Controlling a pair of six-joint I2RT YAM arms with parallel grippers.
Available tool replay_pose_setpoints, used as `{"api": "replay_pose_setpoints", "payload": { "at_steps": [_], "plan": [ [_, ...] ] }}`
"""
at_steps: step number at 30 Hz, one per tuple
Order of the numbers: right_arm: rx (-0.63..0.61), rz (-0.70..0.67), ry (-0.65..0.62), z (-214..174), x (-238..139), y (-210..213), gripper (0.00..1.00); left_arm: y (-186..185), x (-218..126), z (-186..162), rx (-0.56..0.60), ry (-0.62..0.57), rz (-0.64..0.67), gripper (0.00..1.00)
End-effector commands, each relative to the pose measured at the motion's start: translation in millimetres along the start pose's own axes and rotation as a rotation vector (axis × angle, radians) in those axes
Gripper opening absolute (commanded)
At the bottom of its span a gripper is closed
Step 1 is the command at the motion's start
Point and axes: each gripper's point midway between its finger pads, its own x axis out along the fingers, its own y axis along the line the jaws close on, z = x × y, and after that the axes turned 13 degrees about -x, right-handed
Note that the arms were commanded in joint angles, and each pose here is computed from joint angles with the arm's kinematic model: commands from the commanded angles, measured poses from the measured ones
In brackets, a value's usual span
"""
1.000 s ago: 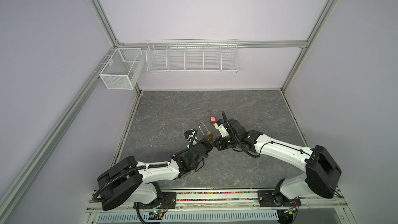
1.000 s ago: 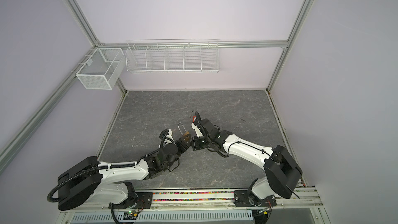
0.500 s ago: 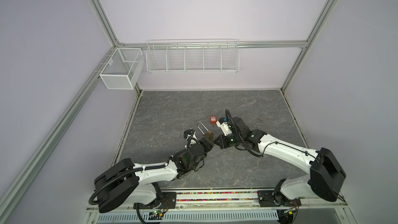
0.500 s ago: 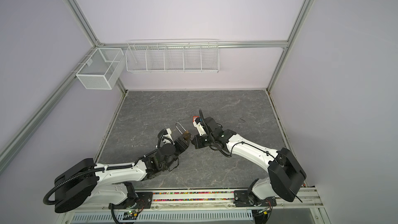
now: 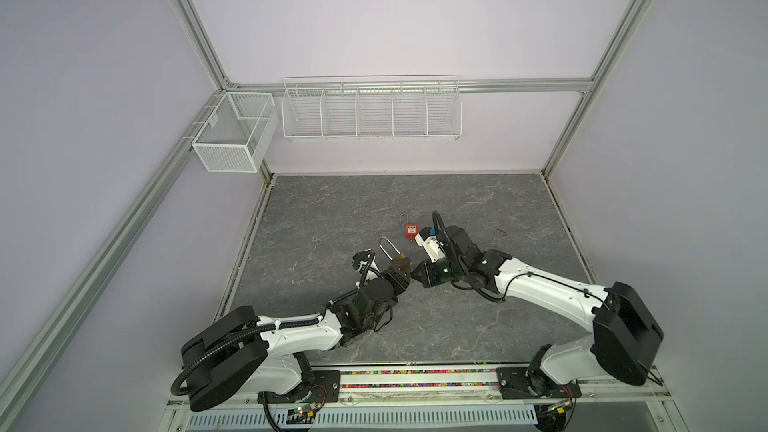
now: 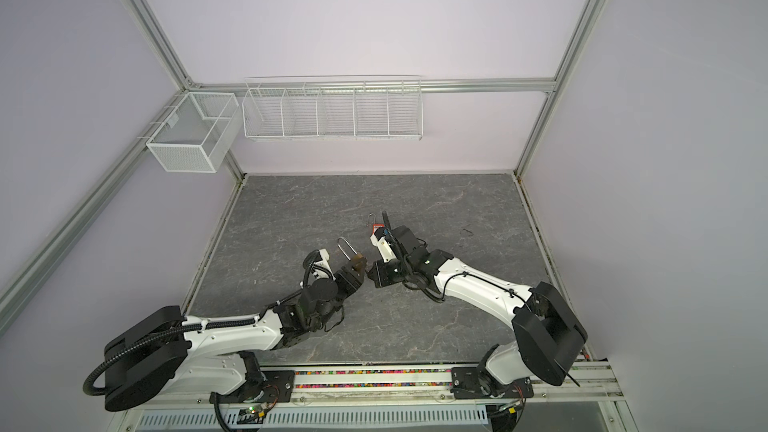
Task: Unlock with the key
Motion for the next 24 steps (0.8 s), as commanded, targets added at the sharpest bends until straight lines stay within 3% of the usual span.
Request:
{"api": "replay_pose_setpoints", "payload": {
  "at_steps": [1, 6, 24],
  "plan": [
    [0.093, -0.234, -0.21, 53, -10, -50, 0.07, 5, -6, -5, 0.058, 0.006, 0.04, 0.0],
    [0.083, -0.261, -0.187, 51, -10, -51, 0.07, 2, -3, 0, 0.079, -0.027, 0.054, 0.0],
    [0.049, -0.246, -0.203, 51, -14, -52, 0.07, 11, 3, -18, 0.077, 0.057, 0.094, 0.0]
  ]
}}
